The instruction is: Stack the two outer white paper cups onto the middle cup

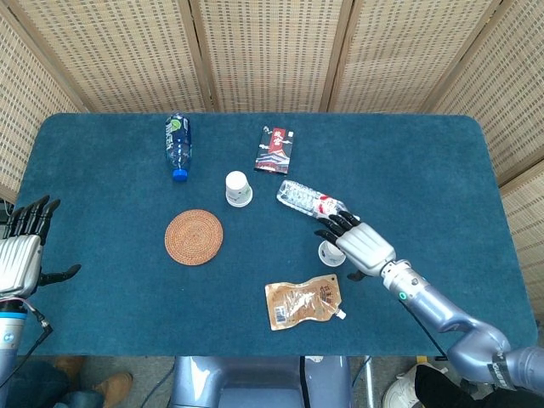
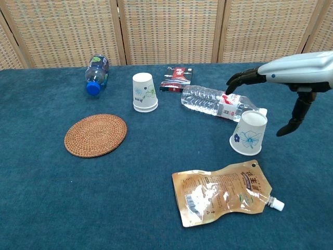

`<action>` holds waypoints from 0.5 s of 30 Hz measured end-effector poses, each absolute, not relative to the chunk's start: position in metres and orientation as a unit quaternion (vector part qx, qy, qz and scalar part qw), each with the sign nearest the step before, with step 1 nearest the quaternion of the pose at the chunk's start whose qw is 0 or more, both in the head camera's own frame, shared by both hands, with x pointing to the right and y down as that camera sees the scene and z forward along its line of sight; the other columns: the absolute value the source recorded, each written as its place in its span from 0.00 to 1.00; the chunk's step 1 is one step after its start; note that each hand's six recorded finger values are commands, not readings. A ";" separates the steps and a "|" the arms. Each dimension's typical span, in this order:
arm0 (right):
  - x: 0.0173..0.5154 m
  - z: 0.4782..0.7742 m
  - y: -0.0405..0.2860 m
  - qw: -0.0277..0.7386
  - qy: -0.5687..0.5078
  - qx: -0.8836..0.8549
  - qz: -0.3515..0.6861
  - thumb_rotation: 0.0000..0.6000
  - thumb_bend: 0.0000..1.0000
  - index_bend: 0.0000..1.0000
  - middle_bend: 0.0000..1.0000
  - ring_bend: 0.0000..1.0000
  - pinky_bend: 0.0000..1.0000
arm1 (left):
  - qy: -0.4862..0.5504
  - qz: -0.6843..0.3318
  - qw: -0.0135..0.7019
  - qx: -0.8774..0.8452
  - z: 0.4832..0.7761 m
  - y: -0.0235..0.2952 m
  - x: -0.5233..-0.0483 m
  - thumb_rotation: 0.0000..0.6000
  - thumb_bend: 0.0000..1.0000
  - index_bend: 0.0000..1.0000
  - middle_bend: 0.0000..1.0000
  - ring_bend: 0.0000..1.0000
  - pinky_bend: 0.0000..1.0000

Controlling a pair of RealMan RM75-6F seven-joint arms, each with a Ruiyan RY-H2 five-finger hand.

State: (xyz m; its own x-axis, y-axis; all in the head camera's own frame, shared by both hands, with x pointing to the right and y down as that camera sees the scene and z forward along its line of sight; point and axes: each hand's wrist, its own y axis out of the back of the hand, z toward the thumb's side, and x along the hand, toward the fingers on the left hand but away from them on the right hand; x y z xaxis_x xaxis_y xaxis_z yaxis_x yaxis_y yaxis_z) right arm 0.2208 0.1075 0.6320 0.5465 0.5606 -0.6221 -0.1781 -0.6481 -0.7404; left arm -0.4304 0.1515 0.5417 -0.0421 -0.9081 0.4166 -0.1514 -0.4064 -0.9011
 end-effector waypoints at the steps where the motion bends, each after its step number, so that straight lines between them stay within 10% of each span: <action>1: 0.219 0.636 0.106 0.401 -0.119 -0.781 0.464 1.00 0.05 0.18 0.15 0.10 0.11 | 0.435 -0.577 0.328 -0.609 0.542 0.151 -0.431 1.00 0.00 0.00 0.00 0.00 0.00; 15: 0.228 0.670 0.098 0.418 -0.105 -0.748 0.506 1.00 0.12 0.26 0.26 0.23 0.22 | 0.432 -0.577 0.322 -0.613 0.543 0.150 -0.434 1.00 0.00 0.00 0.00 0.00 0.00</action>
